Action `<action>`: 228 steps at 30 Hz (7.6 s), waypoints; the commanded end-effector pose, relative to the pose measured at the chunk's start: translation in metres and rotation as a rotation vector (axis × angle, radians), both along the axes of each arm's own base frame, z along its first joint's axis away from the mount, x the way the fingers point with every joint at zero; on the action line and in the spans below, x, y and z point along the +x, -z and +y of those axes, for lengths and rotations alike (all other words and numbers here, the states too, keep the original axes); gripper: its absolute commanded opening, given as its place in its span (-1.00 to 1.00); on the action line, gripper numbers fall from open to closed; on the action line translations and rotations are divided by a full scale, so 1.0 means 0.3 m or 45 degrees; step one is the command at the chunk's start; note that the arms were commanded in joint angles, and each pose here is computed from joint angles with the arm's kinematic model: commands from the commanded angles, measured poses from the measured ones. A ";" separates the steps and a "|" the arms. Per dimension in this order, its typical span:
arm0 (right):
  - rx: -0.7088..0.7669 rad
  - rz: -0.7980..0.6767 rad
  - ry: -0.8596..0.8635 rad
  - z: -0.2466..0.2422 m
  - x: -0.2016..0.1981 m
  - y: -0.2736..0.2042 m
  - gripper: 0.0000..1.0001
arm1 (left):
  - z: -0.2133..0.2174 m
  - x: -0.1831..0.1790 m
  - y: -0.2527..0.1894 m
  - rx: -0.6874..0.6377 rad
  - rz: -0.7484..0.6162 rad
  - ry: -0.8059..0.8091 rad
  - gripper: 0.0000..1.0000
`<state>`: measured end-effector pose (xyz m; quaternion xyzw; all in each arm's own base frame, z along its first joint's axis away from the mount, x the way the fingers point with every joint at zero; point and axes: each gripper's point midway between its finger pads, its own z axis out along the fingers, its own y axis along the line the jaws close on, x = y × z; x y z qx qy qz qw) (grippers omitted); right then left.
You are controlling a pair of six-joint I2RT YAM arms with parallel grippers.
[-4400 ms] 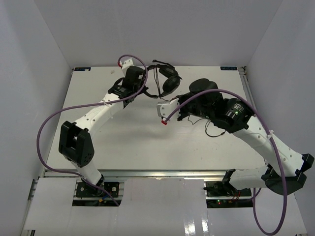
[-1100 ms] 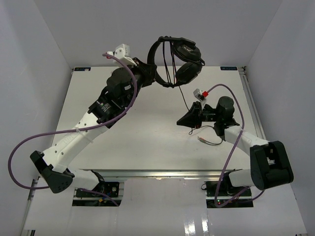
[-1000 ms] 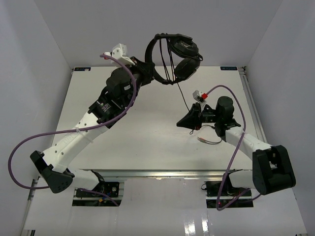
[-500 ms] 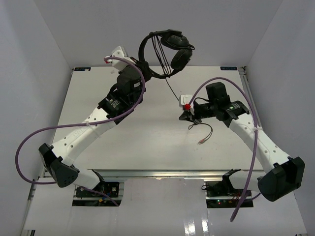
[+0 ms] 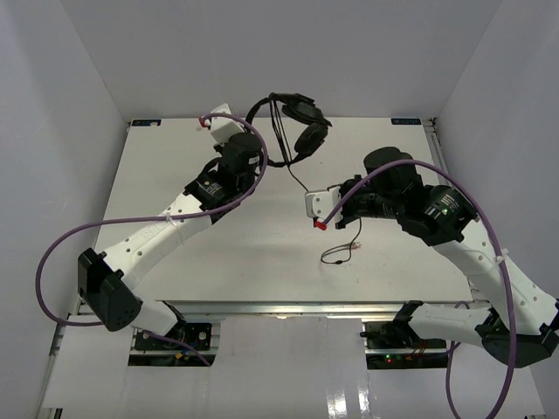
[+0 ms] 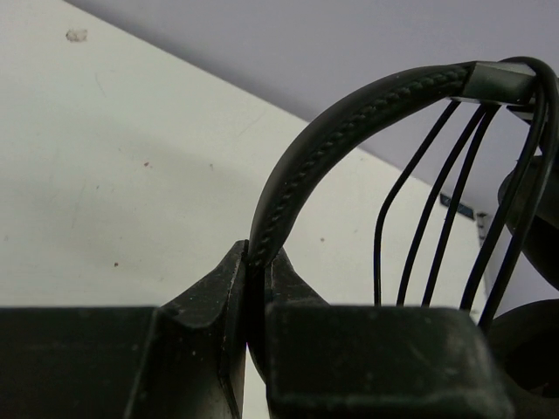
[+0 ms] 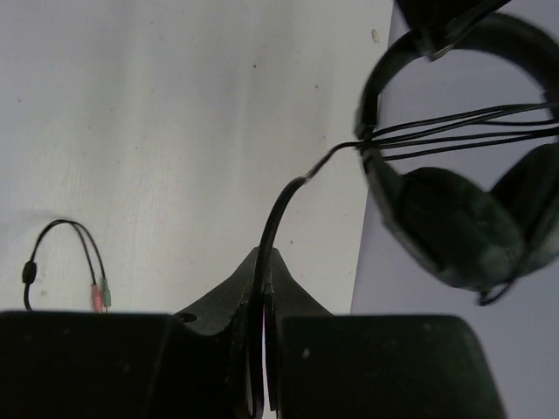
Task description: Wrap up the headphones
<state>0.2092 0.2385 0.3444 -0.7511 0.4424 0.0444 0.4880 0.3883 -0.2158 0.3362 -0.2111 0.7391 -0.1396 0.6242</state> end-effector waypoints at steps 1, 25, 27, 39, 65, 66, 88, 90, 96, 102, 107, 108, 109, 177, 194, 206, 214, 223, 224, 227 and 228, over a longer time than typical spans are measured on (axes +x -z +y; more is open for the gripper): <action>-0.001 -0.144 0.088 -0.004 0.039 -0.109 -0.84 | -0.032 -0.001 0.066 0.000 0.049 0.063 -1.00; 0.128 -0.276 0.359 -0.025 0.321 -0.153 -0.75 | -0.179 -0.334 0.429 0.300 0.270 0.883 -1.00; 0.151 -0.263 0.351 -0.015 0.334 -0.160 -0.75 | -0.190 -0.357 0.434 0.325 0.262 0.943 -1.00; 0.207 -0.108 0.372 -0.020 0.452 -0.106 -0.75 | -0.202 -0.426 0.415 0.354 0.211 1.057 -1.00; 0.604 0.614 0.270 -0.082 0.314 0.274 -0.74 | -0.344 -0.442 0.000 0.007 -0.003 1.191 -1.00; 0.631 0.660 0.257 -0.070 0.310 0.288 -0.74 | -0.361 -0.443 -0.019 -0.021 -0.003 1.208 -1.00; 0.972 1.283 -0.036 0.035 0.166 0.317 -0.60 | -0.465 -0.385 -0.274 -0.306 -0.111 1.201 -1.00; 0.972 1.283 -0.052 0.035 0.160 0.313 -0.59 | -0.463 -0.383 -0.279 -0.311 -0.117 1.190 -1.00; 0.969 1.378 -0.073 0.032 0.117 0.354 -0.59 | -0.433 -0.335 -0.375 -0.385 -0.214 1.066 -1.00; 0.962 1.419 -0.073 0.028 0.088 0.383 -0.59 | -0.407 -0.272 -0.466 -0.517 -0.307 0.920 -1.00; 0.955 1.424 -0.070 0.023 0.068 0.399 -0.58 | -0.381 -0.239 -0.549 -0.582 -0.390 0.832 -1.00; 0.954 1.422 -0.069 0.022 0.065 0.401 -0.57 | -0.377 -0.234 -0.559 -0.585 -0.400 0.819 -1.00; 0.951 1.426 -0.068 0.021 0.063 0.404 -0.57 | -0.373 -0.228 -0.566 -0.582 -0.412 0.804 -1.00; -0.591 -0.265 0.275 -0.139 0.123 0.066 -0.85 | -0.231 0.126 0.106 -0.022 0.082 0.412 -1.00; -0.382 -0.769 0.442 -0.090 0.242 -0.190 -0.85 | -0.295 -0.135 0.461 0.231 0.244 0.971 -1.00; -0.121 -0.566 0.535 -0.111 0.399 -0.170 -0.85 | -0.322 -0.323 0.433 0.267 0.132 1.350 -1.00; -0.028 -0.462 0.543 -0.105 0.488 -0.177 -0.81 | -0.310 -0.365 0.458 0.327 0.162 1.431 -1.00; 0.002 -0.346 0.508 -0.079 0.515 -0.131 -0.75 | -0.308 -0.383 0.447 0.367 0.161 1.481 -1.00; -0.003 -0.326 0.505 -0.080 0.517 -0.116 -0.75 | -0.308 -0.384 0.440 0.367 0.153 1.483 -1.00; -0.009 -0.243 0.499 -0.092 0.518 -0.068 -0.77 | -0.307 -0.385 0.421 0.361 0.138 1.480 -1.00; 0.001 -0.215 0.501 -0.097 0.517 -0.058 -0.79 | -0.306 -0.385 0.413 0.359 0.131 1.475 -1.00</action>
